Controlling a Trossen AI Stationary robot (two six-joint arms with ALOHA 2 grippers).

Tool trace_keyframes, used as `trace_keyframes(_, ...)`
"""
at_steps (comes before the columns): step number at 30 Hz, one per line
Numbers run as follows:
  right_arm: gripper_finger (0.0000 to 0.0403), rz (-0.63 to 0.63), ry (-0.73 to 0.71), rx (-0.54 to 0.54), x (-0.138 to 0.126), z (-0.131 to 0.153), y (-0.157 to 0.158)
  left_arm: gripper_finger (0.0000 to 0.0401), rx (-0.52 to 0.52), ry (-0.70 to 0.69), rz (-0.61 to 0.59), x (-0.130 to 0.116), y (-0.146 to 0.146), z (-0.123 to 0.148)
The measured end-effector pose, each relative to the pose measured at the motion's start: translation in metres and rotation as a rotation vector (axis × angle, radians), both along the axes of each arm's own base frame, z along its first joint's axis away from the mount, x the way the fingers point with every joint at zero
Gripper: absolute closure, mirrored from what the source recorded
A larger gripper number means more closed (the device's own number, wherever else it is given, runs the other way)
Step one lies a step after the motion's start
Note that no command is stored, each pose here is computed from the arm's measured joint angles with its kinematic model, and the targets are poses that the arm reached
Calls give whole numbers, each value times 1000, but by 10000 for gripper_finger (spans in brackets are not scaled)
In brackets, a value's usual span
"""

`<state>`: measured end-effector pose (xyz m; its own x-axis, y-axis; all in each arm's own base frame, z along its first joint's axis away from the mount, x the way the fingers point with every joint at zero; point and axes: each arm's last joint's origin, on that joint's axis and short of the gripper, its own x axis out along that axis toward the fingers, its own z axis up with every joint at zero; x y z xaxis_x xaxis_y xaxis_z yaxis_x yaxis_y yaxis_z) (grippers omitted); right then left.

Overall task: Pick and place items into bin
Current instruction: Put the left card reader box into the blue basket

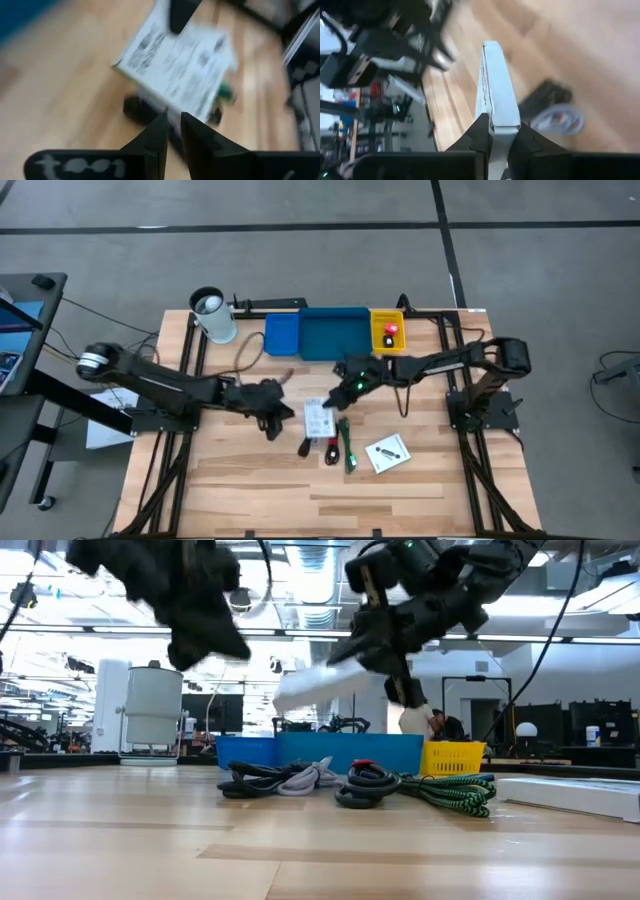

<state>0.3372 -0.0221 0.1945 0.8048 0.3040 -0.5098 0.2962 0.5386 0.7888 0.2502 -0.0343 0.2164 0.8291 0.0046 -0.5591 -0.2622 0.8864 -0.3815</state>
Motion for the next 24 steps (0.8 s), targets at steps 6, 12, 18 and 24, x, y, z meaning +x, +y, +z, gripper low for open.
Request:
trace_keyframes(6,373,-83,-128,-85,-14,37,-17,358,-11,-215,102,-30,7,47)
trace_keyframes(12,374,-110,-230,-142,-28,65,-22,358,-34,-330,161,-48,10,68)
trace_keyframes(18,374,-107,-286,-172,-36,80,-21,358,59,-334,196,-49,16,70)
trace_keyframes(24,374,-106,-309,-215,-40,84,-30,358,103,-420,244,-40,35,76)
